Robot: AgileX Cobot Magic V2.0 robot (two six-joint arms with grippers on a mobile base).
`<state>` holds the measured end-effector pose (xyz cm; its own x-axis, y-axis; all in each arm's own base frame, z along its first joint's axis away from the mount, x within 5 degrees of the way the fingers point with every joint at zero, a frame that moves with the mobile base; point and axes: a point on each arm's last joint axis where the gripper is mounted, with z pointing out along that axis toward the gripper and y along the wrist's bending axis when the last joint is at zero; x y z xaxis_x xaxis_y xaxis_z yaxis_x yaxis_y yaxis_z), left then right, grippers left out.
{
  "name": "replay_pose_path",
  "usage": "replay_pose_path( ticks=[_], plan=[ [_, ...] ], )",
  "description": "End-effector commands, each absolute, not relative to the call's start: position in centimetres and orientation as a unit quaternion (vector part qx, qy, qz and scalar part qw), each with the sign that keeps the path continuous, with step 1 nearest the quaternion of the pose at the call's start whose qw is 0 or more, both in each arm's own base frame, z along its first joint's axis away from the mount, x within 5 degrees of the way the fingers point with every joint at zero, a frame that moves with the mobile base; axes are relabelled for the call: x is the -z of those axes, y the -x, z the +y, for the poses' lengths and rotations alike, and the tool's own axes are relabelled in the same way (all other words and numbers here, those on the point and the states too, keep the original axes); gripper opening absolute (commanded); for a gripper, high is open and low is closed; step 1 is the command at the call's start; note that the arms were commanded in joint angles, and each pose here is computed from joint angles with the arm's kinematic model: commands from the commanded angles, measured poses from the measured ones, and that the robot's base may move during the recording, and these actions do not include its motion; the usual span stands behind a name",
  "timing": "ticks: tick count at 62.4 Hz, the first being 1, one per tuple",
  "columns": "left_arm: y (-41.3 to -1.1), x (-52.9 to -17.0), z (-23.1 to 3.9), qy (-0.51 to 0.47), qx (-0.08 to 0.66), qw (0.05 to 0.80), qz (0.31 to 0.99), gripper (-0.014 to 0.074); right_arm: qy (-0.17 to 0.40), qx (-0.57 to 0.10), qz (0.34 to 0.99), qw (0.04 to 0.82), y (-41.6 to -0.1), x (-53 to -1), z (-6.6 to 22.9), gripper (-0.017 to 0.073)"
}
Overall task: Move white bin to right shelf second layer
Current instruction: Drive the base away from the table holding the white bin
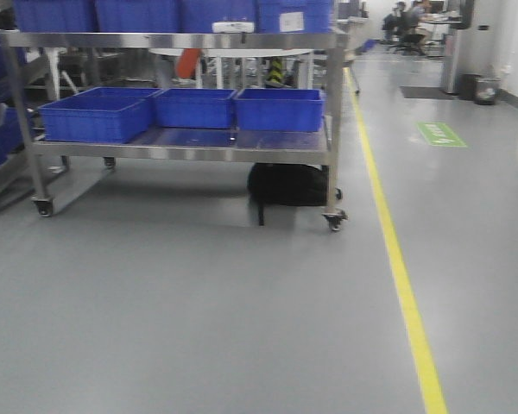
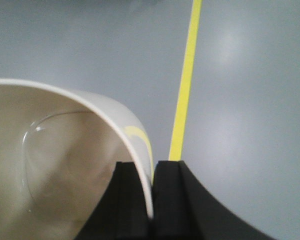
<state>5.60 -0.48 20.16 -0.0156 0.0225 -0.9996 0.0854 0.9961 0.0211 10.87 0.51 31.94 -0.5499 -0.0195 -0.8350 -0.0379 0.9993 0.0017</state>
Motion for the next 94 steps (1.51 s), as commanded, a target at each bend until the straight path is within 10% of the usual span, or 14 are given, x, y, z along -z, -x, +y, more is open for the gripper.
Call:
replay_pose_path(
  ticks=[1, 94],
  plan=[
    [-5.56, -20.05, -0.46, -0.031, 0.027, 0.726, 0.686, 0.0085, 0.015, -0.010, 0.850, 0.526, -11.14, -33.68, 0.48, 0.0055],
    [-5.56, -20.05, -0.46, -0.031, 0.027, 0.726, 0.686, 0.0085, 0.015, -0.010, 0.850, 0.526, -11.13, -33.67, 0.48, 0.0055]
  ],
)
